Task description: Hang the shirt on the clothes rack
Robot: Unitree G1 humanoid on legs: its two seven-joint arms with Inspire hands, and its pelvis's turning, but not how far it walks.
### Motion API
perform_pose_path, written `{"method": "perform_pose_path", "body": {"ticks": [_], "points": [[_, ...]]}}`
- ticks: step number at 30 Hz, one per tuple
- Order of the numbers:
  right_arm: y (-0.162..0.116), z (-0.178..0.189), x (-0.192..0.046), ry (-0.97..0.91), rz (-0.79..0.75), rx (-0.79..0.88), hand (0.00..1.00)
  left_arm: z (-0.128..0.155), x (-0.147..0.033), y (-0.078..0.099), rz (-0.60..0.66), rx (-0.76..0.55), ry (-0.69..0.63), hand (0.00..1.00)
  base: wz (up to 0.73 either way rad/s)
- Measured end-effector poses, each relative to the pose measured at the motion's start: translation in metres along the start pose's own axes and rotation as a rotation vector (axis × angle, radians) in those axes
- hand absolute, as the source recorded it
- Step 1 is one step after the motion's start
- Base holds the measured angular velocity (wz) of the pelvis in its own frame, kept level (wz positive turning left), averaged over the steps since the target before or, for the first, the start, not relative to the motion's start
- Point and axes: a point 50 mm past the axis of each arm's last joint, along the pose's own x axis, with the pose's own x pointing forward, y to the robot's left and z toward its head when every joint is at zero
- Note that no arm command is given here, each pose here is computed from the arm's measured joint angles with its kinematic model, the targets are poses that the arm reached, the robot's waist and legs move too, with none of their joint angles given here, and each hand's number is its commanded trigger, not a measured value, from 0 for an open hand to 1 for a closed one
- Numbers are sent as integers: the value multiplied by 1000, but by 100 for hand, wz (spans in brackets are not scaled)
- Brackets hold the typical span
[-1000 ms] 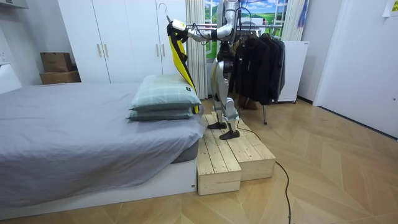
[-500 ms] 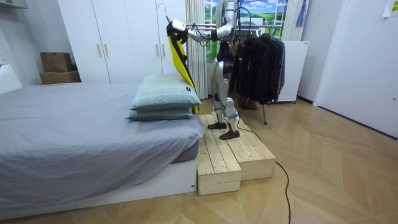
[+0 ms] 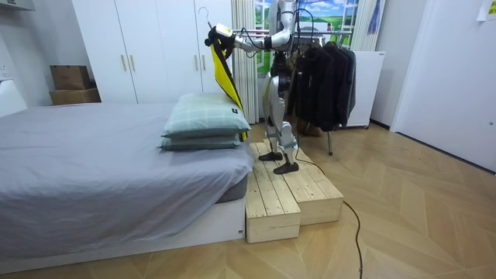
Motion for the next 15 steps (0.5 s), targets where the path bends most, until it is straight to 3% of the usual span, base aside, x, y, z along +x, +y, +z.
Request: {"method": "perform_pose_path", "body": {"ticks": [14,15], "points": [[3,4,9,-1,63,-24,0,3,-2,-6,-49,22,-2,100,1],[3,4,9,-2,62,-24,13,3,-2,-6,-50,21,0,100,5]]}}
